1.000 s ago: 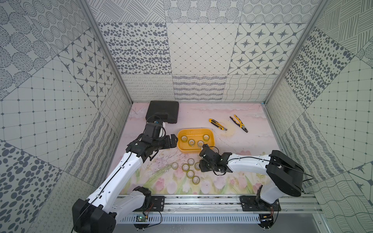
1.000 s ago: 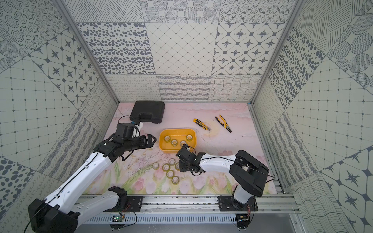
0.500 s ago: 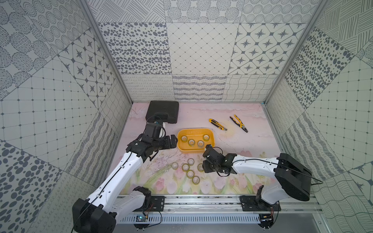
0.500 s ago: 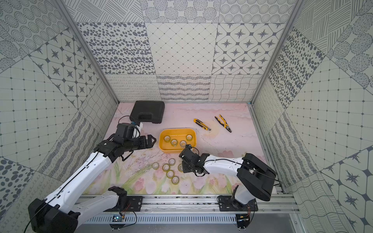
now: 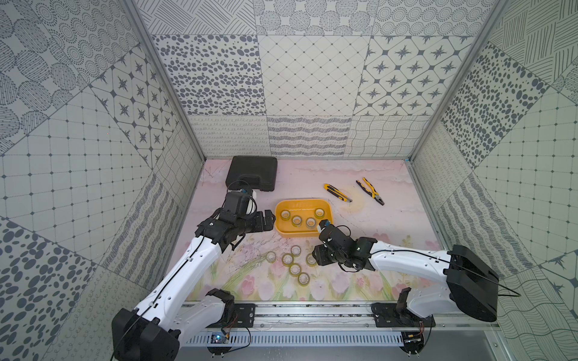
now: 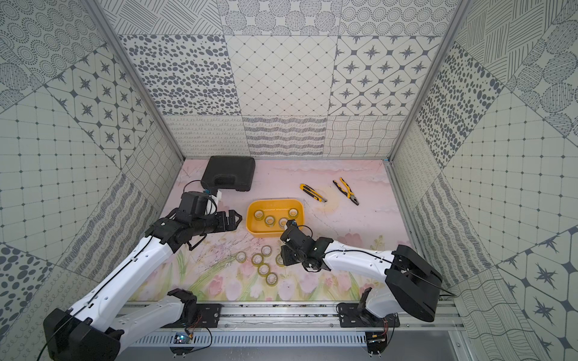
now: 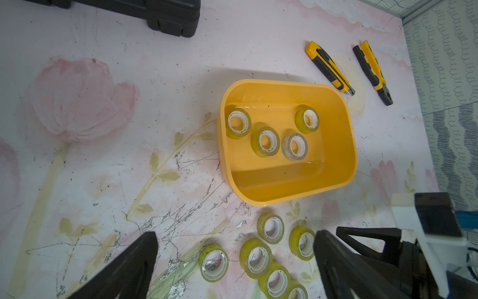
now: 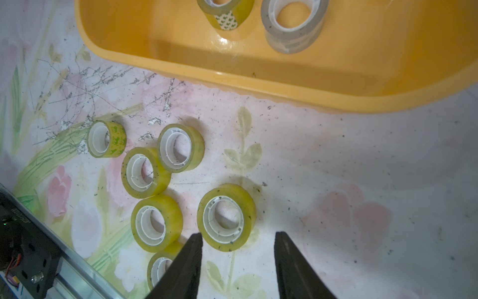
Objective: Put the transparent tape into the storage box
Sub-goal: Pick up the tape at the center of the board.
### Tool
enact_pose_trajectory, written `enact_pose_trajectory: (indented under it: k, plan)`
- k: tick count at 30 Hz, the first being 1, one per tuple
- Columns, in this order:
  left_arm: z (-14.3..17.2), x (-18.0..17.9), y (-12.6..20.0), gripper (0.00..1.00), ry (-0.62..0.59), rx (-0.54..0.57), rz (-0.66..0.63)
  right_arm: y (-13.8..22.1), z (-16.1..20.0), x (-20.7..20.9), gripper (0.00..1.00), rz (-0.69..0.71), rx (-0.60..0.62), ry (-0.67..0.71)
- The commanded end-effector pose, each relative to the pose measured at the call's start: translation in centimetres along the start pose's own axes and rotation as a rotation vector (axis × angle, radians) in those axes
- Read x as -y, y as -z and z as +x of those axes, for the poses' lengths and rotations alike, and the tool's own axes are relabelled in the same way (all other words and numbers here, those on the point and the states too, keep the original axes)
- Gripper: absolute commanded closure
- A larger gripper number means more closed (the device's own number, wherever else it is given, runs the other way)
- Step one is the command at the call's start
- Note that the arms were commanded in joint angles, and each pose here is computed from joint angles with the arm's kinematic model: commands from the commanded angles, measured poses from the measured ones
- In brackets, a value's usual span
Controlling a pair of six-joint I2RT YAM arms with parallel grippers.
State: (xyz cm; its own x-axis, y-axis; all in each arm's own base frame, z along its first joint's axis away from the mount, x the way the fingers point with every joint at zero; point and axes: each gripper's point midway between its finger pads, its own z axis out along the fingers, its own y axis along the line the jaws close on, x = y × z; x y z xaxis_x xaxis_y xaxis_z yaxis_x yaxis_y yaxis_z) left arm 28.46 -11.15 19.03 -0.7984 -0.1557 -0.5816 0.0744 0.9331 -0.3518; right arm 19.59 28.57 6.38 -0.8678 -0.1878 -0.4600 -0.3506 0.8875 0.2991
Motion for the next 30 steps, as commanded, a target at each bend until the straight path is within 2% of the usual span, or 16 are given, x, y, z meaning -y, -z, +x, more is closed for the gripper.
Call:
enact_pose_trajectory:
  k: [1,7,18,22,27,30]
  plan:
    - [-0.1,0.4,0.1,0.01,-0.026,0.006,0.014,-0.8,-0.4,-1.1,0.51,-0.027,-0.021,0.016]
    - [-0.3,0.4,0.2,0.01,-0.026,0.01,0.013,-2.0,0.9,-0.8,0.52,-0.023,-0.064,0.005]
    - [-0.4,0.6,0.4,0.01,-0.023,0.014,0.021,-3.9,2.7,1.4,0.55,0.077,-0.118,-0.014]
    - [-0.4,0.6,0.3,0.01,-0.025,0.012,0.023,-3.8,2.9,1.9,0.65,0.095,-0.113,-0.018]
    - [-0.4,0.6,0.4,0.01,-0.025,0.013,0.023,-2.9,2.4,2.1,0.83,0.097,-0.081,-0.008]
    - [-0.4,0.6,0.4,0.01,-0.025,0.013,0.022,-1.9,1.9,2.1,0.87,0.096,-0.054,-0.001]
